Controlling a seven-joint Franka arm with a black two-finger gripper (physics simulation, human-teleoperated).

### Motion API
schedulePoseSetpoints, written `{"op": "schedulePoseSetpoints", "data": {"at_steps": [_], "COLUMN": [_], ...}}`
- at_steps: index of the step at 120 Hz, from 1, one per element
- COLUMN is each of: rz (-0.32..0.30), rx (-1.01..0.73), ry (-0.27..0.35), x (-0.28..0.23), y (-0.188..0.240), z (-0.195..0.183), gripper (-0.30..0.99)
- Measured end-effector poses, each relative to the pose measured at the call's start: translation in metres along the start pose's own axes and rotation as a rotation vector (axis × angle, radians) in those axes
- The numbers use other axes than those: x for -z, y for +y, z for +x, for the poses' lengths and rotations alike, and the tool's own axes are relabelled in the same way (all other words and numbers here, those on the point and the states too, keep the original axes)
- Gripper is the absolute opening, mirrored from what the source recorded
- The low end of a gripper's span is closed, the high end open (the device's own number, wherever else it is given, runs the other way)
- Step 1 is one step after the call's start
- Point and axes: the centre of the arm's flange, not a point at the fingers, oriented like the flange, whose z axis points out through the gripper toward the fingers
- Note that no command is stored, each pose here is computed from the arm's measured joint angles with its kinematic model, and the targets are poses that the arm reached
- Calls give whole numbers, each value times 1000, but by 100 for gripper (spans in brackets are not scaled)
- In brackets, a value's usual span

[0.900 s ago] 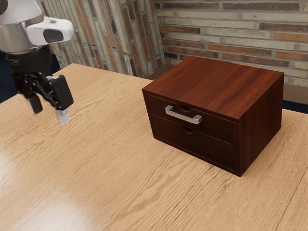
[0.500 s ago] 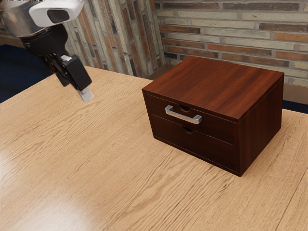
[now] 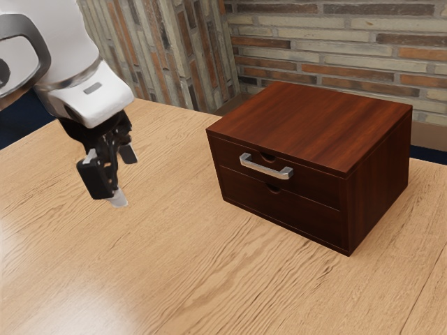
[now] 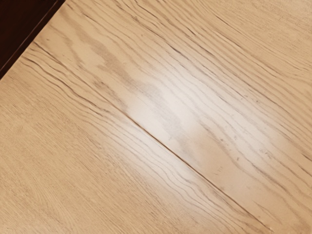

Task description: Pull the drawer handle with one arm to open the drawer

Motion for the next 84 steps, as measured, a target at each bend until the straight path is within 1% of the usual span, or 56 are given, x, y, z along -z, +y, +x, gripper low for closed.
{"op": "schedulePoseSetpoints", "data": {"at_steps": [10, 21, 34, 45, 59, 70, 76, 84], "rz": [27, 69, 80, 117, 175, 220, 232, 232], "rx": [-101, -196, -295, -352, -388, -401, -407, -414], "ry": [21, 48, 52, 60, 69, 75, 73, 63], "x": [-20, -28, -56, -63, -57, -45, -43, -49], "y": [-3, -11, -30, -44, -67, -83, -90, -102], "z": [10, 17, 33, 35, 24, 7, -2, -14], "gripper": [69, 69, 69, 69, 69, 69, 69, 69]}}
